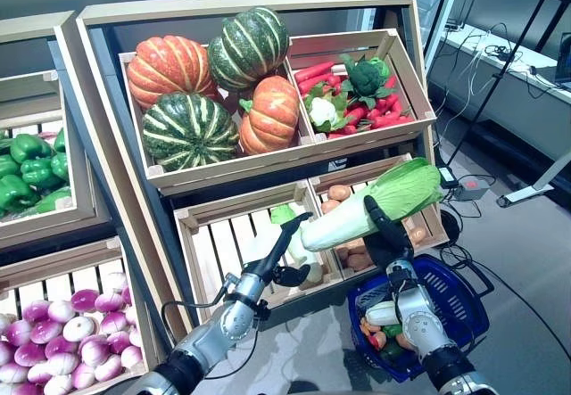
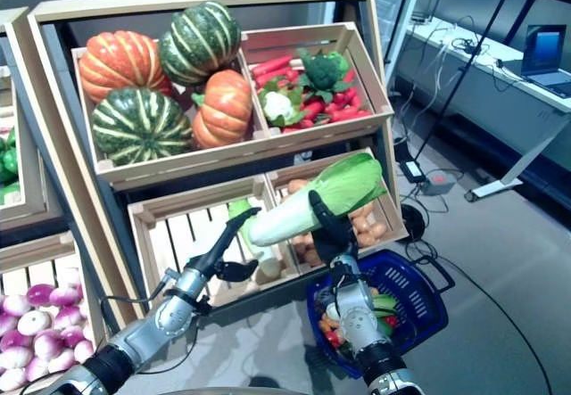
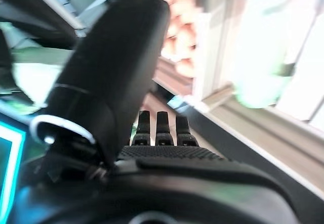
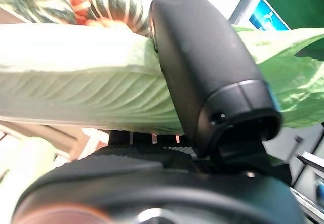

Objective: Put vegetables into the basket

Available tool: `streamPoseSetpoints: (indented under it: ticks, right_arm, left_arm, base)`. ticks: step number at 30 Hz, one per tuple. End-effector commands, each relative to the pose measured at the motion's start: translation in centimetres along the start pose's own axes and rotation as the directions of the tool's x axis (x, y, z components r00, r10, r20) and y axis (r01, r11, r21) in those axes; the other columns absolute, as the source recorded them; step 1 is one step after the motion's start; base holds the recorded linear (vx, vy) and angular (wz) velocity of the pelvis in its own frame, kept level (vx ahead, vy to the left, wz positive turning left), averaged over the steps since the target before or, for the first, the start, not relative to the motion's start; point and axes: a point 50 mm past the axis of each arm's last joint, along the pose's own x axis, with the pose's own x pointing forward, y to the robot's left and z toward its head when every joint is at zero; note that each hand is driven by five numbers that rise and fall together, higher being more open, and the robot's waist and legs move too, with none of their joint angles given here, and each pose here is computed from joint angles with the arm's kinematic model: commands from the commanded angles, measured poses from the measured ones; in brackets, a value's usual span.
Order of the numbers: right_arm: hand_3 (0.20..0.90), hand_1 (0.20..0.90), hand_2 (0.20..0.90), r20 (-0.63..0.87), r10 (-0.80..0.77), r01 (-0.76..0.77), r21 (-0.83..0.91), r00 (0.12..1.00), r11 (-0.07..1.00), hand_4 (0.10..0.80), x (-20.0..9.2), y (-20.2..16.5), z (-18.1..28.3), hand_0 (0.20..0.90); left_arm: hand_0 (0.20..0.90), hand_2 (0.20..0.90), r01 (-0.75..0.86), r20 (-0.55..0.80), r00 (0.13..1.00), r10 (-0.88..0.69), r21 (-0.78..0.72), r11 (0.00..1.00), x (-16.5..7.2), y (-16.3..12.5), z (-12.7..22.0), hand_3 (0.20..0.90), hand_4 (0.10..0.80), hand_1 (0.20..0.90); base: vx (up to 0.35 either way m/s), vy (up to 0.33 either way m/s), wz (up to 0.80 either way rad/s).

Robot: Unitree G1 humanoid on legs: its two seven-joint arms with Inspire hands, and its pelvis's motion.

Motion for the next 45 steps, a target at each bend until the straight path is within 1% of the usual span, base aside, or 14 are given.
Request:
streamPoseSetpoints:
  ticks: [1, 7, 10, 14, 19, 22, 29, 32, 33, 35, 38, 40, 41, 45]
  right_arm:
    - [0.300, 0.300, 0.300, 0.219, 0.156, -0.157, -0.012, 0.963, 0.988, 0.400, 2.6, 3.7, 4.1, 0.300]
    - [0.300, 0.300, 0.300, 0.249, -0.012, 0.033, -0.082, 0.968, 0.996, 0.400, 0.3, -1.3, 5.2, 0.300]
    - [0.300, 0.300, 0.300, 0.275, -0.082, 0.118, -0.115, 0.958, 0.986, 0.400, -0.6, -3.2, 6.4, 0.300]
    - [0.300, 0.300, 0.300, 0.335, -0.187, 0.259, -0.184, 0.924, 0.948, 0.400, -2.1, -5.7, 8.5, 0.300]
    - [0.300, 0.300, 0.300, 0.429, -0.303, 0.430, -0.236, 0.851, 0.871, 0.400, -3.9, -8.1, 11.6, 0.300]
    - [0.300, 0.300, 0.300, 0.427, -0.340, 0.475, -0.265, 0.838, 0.839, 0.400, -4.1, -8.6, 12.2, 0.300]
    - [0.300, 0.300, 0.300, 0.479, -0.334, 0.503, -0.285, 0.812, 0.816, 0.400, -3.7, -8.4, 13.9, 0.300]
    - [0.300, 0.300, 0.300, 0.520, -0.283, 0.490, -0.317, 0.806, 0.812, 0.400, -2.1, -6.6, 15.4, 0.300]
    - [0.300, 0.300, 0.300, 0.522, -0.304, 0.512, -0.317, 0.797, 0.798, 0.400, -2.2, -6.9, 15.4, 0.300]
    - [0.300, 0.300, 0.300, 0.526, -0.316, 0.528, -0.321, 0.790, 0.787, 0.400, -2.5, -7.2, 15.0, 0.300]
    - [0.300, 0.300, 0.300, 0.510, -0.323, 0.543, -0.372, 0.797, 0.753, 0.400, -2.7, -7.2, 14.0, 0.300]
    - [0.300, 0.300, 0.300, 0.499, -0.324, 0.537, -0.372, 0.804, 0.757, 0.400, -1.7, -6.6, 13.9, 0.300]
    - [0.300, 0.300, 0.300, 0.504, -0.324, 0.544, -0.383, 0.801, 0.747, 0.400, -0.7, -5.9, 14.2, 0.300]
    - [0.300, 0.300, 0.300, 0.534, -0.271, 0.547, -0.469, 0.801, 0.694, 0.400, 3.0, -2.5, 16.2, 0.300]
  left_arm:
    - [0.900, 0.900, -0.113, 0.071, 0.992, 0.108, 0.067, 0.991, 2.1, 2.5, 0.5, 0.900, 0.800, 0.900]
    - [0.900, 0.900, -0.113, -0.051, 0.992, 0.119, 0.119, 0.987, 0.8, 2.5, -2.3, 0.900, 0.800, 0.900]
    - [0.900, 0.900, -0.132, -0.120, 0.982, 0.145, 0.109, 0.985, 0.2, 2.9, -3.5, 0.900, 0.800, 0.900]
    - [0.900, 0.900, -0.194, -0.222, 0.954, 0.203, 0.058, 0.979, -0.5, 3.6, -5.2, 0.900, 0.800, 0.900]
    - [0.900, 0.900, -0.282, -0.365, 0.903, 0.226, -0.107, 0.954, -0.9, 3.8, -6.4, 0.900, 0.800, 0.900]
    - [0.900, 0.900, -0.316, -0.426, 0.879, 0.215, -0.183, 0.931, -1.6, 3.2, -7.0, 0.900, 0.800, 0.900]
    - [0.900, 0.900, -0.292, -0.397, 0.900, 0.181, -0.240, 0.926, -1.7, 1.9, -6.3, 0.900, 0.800, 0.900]
    - [0.900, 0.900, -0.302, -0.351, 0.913, 0.206, -0.244, 0.922, 0.0, 3.0, -5.2, 0.900, 0.800, 0.900]
    - [0.900, 0.900, -0.301, -0.353, 0.913, 0.205, -0.244, 0.922, 0.5, 3.3, -5.2, 0.900, 0.800, 0.900]
    - [0.900, 0.900, -0.307, -0.343, 0.916, 0.210, -0.257, 0.916, 0.5, 3.6, -5.0, 0.900, 0.800, 0.900]
    - [0.900, 0.900, -0.335, -0.304, 0.915, 0.263, -0.211, 0.918, -0.4, 4.8, -5.1, 0.900, 0.800, 0.900]
    - [0.900, 0.900, -0.379, -0.309, 0.900, 0.308, -0.204, 0.903, -0.6, 5.8, -5.2, 0.900, 0.800, 0.900]
    - [0.900, 0.900, -0.403, -0.307, 0.893, 0.329, -0.220, 0.888, -0.2, 6.5, -5.1, 0.900, 0.800, 0.900]
    - [0.900, 0.900, -0.466, -0.253, 0.880, 0.402, -0.295, 0.834, 2.9, 9.0, -3.0, 0.900, 0.800, 0.900]
  base:
    - [-0.004, 0.009, -0.04]
    - [0.000, 0.000, 0.00]
    - [0.004, -0.009, -0.01]
    - [-0.001, -0.048, -0.07]
    - [0.010, -0.124, -0.09]
    - [0.020, -0.114, -0.08]
    - [0.074, 0.028, -0.27]
    - [0.087, 0.195, -0.09]
    - [0.103, 0.182, -0.20]
    - [0.115, 0.089, -0.31]
    - [0.075, -0.063, -0.64]
    - [-0.049, -0.100, -0.64]
    - [-0.059, -0.083, -0.74]
    - [-0.179, -0.107, -0.02]
